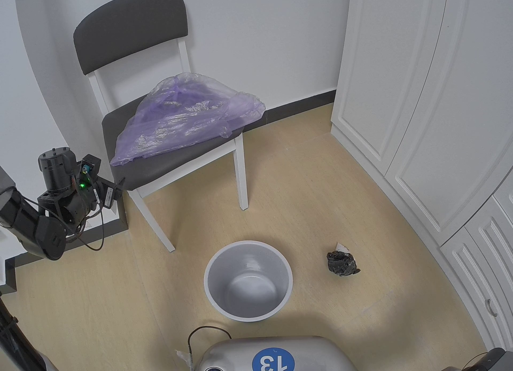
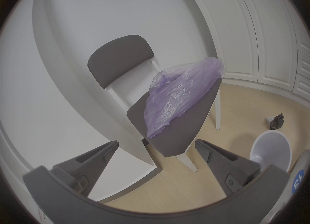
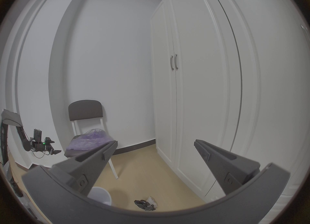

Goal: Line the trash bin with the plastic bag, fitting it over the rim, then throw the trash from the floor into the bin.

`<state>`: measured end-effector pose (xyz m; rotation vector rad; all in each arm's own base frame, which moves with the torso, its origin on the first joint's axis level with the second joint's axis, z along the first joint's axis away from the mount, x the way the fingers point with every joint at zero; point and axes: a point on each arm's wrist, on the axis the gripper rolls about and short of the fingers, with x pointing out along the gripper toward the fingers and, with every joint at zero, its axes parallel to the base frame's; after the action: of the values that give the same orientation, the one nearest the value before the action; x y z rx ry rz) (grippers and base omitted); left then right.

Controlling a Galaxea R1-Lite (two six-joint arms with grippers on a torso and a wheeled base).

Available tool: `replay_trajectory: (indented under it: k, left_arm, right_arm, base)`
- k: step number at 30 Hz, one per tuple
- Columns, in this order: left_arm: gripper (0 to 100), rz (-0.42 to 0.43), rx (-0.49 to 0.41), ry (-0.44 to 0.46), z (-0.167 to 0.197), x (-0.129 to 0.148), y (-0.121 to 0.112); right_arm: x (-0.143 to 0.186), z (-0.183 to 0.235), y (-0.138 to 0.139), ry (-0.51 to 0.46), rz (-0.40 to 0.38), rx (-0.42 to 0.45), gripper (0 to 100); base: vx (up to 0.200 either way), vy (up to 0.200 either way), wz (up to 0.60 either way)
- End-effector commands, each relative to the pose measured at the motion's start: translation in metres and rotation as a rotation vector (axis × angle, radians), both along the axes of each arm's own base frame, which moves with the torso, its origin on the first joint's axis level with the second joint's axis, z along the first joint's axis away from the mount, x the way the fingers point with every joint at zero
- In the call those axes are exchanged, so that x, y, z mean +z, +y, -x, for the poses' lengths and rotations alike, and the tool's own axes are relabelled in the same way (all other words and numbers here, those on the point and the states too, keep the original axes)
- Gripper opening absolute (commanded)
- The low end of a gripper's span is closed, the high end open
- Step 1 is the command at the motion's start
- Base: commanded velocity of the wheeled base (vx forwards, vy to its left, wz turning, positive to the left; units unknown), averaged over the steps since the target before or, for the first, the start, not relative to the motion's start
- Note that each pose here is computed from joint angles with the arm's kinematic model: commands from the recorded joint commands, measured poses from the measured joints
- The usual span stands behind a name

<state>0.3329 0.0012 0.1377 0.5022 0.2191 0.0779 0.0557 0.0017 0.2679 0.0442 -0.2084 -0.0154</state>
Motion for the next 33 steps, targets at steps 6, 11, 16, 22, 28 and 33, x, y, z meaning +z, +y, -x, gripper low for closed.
replay_trajectory:
  k: [6, 11, 16, 22, 28, 33]
  left_arm:
    - [100, 0.0, -0.002, 0.017, -0.041, -0.029, -0.001]
    - [100, 0.001, 0.003, 0.009, -0.06, -0.038, 0.0]
    - [100, 0.007, 0.026, -0.034, -0.077, -0.035, 0.002]
    - [100, 0.013, 0.037, -0.075, -0.089, -0.033, 0.004]
    - [100, 0.053, 0.077, -0.199, -0.1, -0.018, 0.006]
    - [100, 0.144, 0.096, -0.265, -0.095, 0.005, 0.012]
  right_arm:
    - [0.0, -0.004, 0.0, 0.012, -0.022, 0.006, 100]
    - [0.001, -0.004, 0.0, 0.009, -0.024, 0.007, 100]
    - [0.0, -0.004, 0.0, 0.01, -0.024, 0.007, 100]
    - [0.001, -0.004, 0.0, 0.009, -0.024, 0.007, 100]
    - [0.001, -0.003, 0.0, 0.004, -0.025, 0.007, 100]
    - [0.001, -0.004, 0.0, 0.004, -0.025, 0.007, 100]
  base:
    - [0.0, 0.0, 0.0]
    - [0.0, 0.0, 0.0]
    - [0.0, 0.0, 0.0]
    - [0.0, 0.0, 0.0]
    - [0.0, 0.0, 0.0]
    - [0.0, 0.0, 0.0]
